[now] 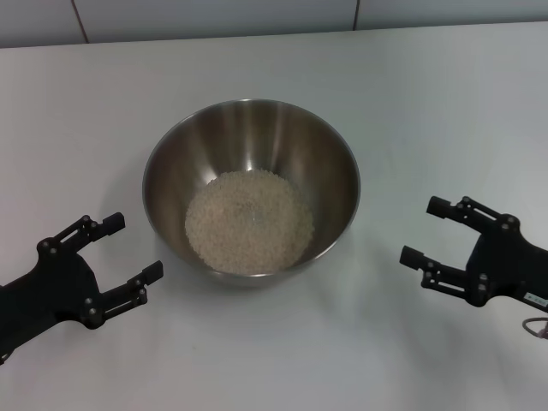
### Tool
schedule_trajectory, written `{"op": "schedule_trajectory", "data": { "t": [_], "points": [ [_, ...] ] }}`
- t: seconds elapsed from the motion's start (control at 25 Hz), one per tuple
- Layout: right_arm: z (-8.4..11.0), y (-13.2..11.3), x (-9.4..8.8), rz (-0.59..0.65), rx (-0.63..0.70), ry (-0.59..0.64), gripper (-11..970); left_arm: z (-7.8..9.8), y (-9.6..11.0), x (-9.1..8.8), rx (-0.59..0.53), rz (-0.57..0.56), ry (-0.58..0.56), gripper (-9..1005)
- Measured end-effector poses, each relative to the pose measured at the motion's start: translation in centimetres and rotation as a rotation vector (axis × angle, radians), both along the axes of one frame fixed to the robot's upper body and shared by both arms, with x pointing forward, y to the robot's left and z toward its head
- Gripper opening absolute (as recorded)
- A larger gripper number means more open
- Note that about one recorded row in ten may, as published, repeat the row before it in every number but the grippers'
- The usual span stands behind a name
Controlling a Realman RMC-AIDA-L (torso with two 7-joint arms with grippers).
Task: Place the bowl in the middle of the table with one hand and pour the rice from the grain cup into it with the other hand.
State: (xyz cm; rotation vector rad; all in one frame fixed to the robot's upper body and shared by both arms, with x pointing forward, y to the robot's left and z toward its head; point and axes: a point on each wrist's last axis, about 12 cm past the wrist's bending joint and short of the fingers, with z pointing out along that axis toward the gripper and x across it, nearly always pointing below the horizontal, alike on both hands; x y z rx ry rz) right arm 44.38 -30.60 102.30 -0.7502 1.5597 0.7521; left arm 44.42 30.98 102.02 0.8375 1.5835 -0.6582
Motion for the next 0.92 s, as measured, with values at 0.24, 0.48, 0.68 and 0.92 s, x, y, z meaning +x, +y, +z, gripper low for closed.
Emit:
{"op": "schedule_trajectory", "data": {
  "t": [0.24, 0.48, 0.68, 0.92],
  "points": [
    [-0.2, 0.6, 0.8, 0.027, -0.018, 0.031, 812, -0.1, 0.0, 0.0, 0.004, -0.002, 0.003, 829],
    [-0.3, 0.8, 1.1, 0.025, -0.023, 0.033, 812, -0.1, 0.0, -0.1, 0.005, -0.007, 0.004, 829],
    [-0.3, 1.0, 1.1, 0.028, -0.015, 0.033, 812, -0.1, 0.0, -0.1, 0.004, -0.006, 0.003, 829],
    [-0.2, 1.2, 1.2, 0.032, -0.012, 0.032, 812, -0.1, -0.1, -0.1, 0.005, -0.008, 0.003, 829]
  ]
}}
